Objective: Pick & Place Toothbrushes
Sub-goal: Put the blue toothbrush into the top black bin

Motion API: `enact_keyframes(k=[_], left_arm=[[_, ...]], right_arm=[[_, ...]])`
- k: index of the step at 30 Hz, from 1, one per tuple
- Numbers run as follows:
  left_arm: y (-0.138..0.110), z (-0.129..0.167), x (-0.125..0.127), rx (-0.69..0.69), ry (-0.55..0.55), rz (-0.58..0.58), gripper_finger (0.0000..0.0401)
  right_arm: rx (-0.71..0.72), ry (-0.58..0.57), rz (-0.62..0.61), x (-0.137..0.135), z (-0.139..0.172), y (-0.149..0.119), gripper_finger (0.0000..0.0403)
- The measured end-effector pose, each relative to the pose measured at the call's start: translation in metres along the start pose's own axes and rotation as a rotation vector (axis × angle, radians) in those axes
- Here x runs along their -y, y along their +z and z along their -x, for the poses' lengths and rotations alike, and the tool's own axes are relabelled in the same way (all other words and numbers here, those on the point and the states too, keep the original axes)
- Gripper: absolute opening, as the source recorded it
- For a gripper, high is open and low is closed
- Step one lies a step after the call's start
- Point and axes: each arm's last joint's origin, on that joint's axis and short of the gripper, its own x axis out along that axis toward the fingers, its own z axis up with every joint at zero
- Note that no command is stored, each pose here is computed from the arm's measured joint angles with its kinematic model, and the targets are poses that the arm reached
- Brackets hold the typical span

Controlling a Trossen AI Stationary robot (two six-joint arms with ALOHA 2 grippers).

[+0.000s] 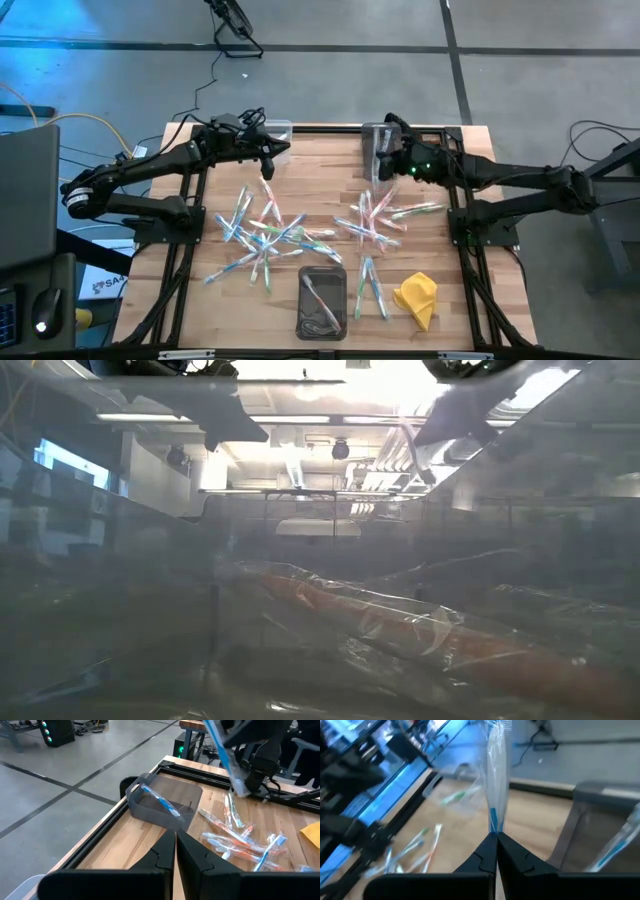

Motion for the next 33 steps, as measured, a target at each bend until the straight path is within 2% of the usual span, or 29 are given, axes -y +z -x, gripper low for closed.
enact_keyframes(k=[9, 13, 21, 33], left_arm=[[-0.001, -0.001, 0.000, -0.002, 0.004, 0.000, 0.0015], [-0.001, -0.002, -0.002, -0.002, 0.059, 0.000, 0.0015], [-0.001, -0.001, -0.003, -0.003, 0.106, 0.000, 0.0015], [-0.001, -0.001, -0.003, -0.004, 0.109, 0.000, 0.0015]], right_arm=[[0.128, -0.179, 0.056, 0.019, -0.009, 0.016, 0.0003], [0.151, -0.258, 0.101, 0.027, -0.015, 0.021, 0.0003], [0.198, -0.288, 0.148, 0.035, -0.038, 0.030, 0.0003], [0.081, -0.370, 0.183, 0.059, -0.080, 0.021, 0.0003]])
